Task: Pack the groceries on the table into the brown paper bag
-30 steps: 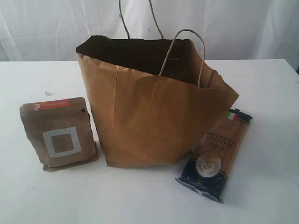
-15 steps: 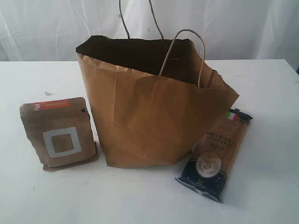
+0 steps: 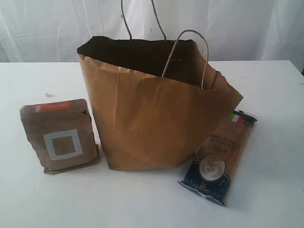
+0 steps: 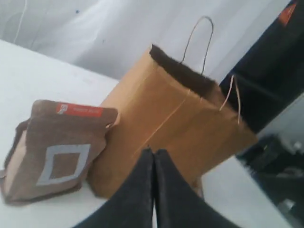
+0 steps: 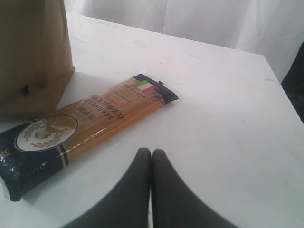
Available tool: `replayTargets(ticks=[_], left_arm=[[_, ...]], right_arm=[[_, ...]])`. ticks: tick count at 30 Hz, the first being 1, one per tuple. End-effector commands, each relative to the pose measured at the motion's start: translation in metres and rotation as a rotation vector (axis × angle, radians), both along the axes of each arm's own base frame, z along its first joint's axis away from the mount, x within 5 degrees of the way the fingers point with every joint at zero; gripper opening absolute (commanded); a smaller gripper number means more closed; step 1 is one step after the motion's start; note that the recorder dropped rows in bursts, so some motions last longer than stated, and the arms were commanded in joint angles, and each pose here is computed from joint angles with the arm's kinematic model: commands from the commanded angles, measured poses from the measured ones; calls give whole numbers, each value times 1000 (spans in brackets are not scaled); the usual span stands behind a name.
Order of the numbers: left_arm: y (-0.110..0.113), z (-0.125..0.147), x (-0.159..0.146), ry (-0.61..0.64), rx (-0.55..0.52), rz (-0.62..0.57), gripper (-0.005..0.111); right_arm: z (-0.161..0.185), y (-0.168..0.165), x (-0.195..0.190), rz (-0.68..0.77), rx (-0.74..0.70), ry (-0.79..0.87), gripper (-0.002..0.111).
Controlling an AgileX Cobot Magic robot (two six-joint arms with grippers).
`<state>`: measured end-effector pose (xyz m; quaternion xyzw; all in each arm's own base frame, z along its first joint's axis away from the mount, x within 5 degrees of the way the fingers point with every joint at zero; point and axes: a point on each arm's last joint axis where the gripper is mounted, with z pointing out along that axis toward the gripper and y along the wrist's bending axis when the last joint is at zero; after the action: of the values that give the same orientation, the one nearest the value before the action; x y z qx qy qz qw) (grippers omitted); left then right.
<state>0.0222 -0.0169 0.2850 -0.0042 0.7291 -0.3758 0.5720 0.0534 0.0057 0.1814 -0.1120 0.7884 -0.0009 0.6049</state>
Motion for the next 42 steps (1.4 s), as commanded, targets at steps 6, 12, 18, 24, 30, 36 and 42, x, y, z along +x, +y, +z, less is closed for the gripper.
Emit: replayTargets(ticks=[6, 12, 18, 24, 30, 36, 42], left_arm=[[-5, 88, 8, 181, 794, -254, 13], [-35, 86, 85, 339, 1057, -157, 79], [-68, 56, 140, 399, 1233, -221, 82], [-84, 48, 172, 413, 1351, -278, 91], [-87, 59, 207, 406, 1388, -294, 105], [-97, 48, 226, 324, 1407, -584, 105], [-100, 23, 245, 328, 1446, -707, 105]], right_arm=[[1, 0, 0, 0, -6, -21, 0], [1, 0, 0, 0, -6, -21, 0], [1, 0, 0, 0, -6, -21, 0], [1, 0, 0, 0, -6, -21, 0], [1, 0, 0, 0, -6, -21, 0], [1, 0, 0, 0, -6, -21, 0], [1, 0, 0, 0, -6, -21, 0]])
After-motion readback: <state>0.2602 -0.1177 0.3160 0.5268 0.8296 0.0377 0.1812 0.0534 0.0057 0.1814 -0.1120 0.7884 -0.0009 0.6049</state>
